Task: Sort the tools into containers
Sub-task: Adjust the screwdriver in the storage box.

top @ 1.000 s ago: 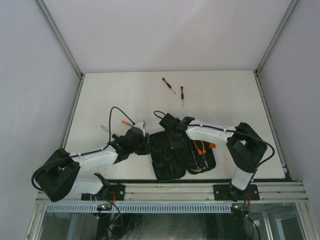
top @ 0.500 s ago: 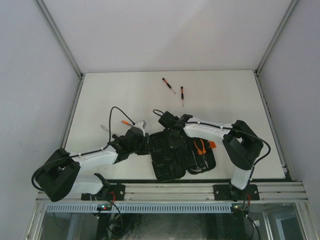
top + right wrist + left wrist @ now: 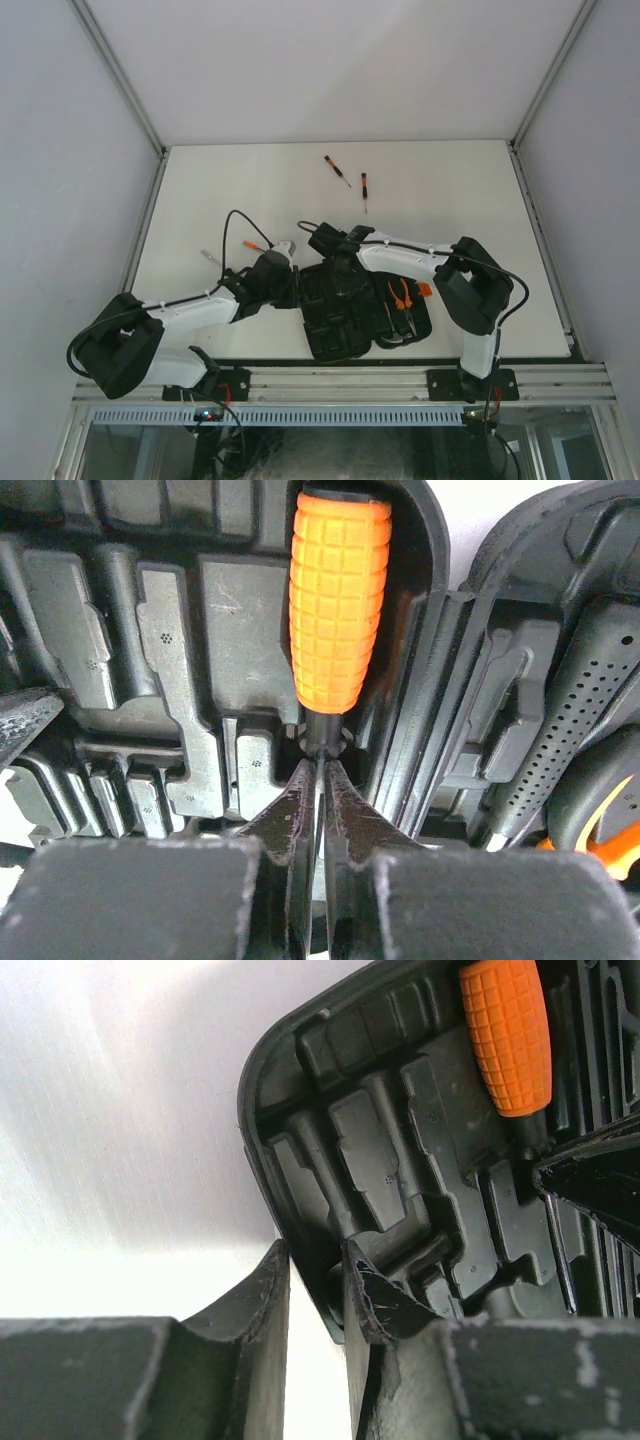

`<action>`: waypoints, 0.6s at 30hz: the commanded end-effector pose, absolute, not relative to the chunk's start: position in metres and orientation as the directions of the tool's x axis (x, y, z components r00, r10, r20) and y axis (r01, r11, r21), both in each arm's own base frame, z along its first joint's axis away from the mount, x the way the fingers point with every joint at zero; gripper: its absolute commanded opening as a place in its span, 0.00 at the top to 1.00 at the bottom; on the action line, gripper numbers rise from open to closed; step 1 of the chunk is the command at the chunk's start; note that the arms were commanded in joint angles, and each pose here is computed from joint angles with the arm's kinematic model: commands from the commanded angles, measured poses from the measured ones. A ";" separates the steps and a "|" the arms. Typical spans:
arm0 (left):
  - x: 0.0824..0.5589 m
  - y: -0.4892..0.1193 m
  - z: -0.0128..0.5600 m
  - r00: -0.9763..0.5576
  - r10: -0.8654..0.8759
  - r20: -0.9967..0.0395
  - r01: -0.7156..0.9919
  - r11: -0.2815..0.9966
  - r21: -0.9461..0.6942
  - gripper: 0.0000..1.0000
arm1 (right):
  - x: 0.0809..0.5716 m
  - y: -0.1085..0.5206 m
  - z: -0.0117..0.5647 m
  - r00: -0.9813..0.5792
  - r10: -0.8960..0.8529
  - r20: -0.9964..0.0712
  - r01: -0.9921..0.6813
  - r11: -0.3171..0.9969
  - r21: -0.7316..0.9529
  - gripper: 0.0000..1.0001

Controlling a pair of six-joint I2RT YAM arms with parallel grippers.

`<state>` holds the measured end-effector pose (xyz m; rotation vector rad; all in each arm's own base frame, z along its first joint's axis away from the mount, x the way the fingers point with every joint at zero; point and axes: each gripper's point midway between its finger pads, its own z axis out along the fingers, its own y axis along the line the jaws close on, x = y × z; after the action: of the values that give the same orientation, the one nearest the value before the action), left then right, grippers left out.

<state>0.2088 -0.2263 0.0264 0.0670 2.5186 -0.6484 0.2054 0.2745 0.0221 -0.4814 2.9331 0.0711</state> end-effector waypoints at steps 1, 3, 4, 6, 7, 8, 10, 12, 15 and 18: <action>0.223 -0.282 0.080 -0.809 -0.083 -0.581 0.328 0.758 -0.565 0.78 | 0.163 0.272 -0.059 -0.935 -0.354 -0.006 -0.354 0.935 -0.009 1.00; 0.223 -0.284 0.080 -0.810 -0.079 -0.581 0.331 0.756 -0.565 0.79 | 0.159 0.270 -0.066 -0.936 -0.351 0.006 -0.351 0.936 -0.011 1.00; 0.223 -0.284 0.080 -0.810 -0.078 -0.581 0.332 0.756 -0.565 0.80 | 0.157 0.268 -0.069 -0.938 -0.345 0.011 -0.345 0.938 -0.011 1.00; 0.222 -0.285 0.079 -0.812 -0.076 -0.579 0.332 0.755 -0.565 0.81 | 0.154 0.266 -0.075 -0.939 -0.343 0.022 -0.343 0.939 -0.010 1.00; 0.222 -0.285 0.079 -0.811 -0.076 -0.580 0.334 0.754 -0.566 0.82 | 0.152 0.265 -0.078 -0.939 -0.343 0.028 -0.343 0.939 -0.007 1.00; 0.222 -0.285 0.080 -0.811 -0.075 -0.580 0.337 0.751 -0.568 0.83 | 0.150 0.265 -0.081 -0.939 -0.342 0.037 -0.343 0.939 -0.007 1.00; 0.221 -0.286 0.079 -0.812 -0.073 -0.579 0.339 0.749 -0.569 0.85 | 0.147 0.264 -0.085 -0.939 -0.342 0.048 -0.342 0.940 -0.003 1.00; 0.220 -0.287 0.080 -0.813 -0.070 -0.577 0.342 0.745 -0.572 0.89 | 0.145 0.264 -0.089 -0.939 -0.339 0.055 -0.340 0.940 -0.004 1.00; 0.218 -0.289 0.082 -0.812 -0.067 -0.580 0.351 0.738 -0.576 0.94 | 0.141 0.263 -0.097 -0.941 -0.332 0.062 -0.333 0.943 -0.003 1.00; 0.216 -0.291 0.083 -0.812 -0.062 -0.580 0.357 0.733 -0.579 1.00 | 0.134 0.263 -0.108 -0.943 -0.324 0.076 -0.325 0.946 -0.002 1.00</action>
<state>0.2083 -0.2275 0.0264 0.0962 2.5371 -0.6282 0.2039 0.2739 0.0163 -0.4980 2.9202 0.0279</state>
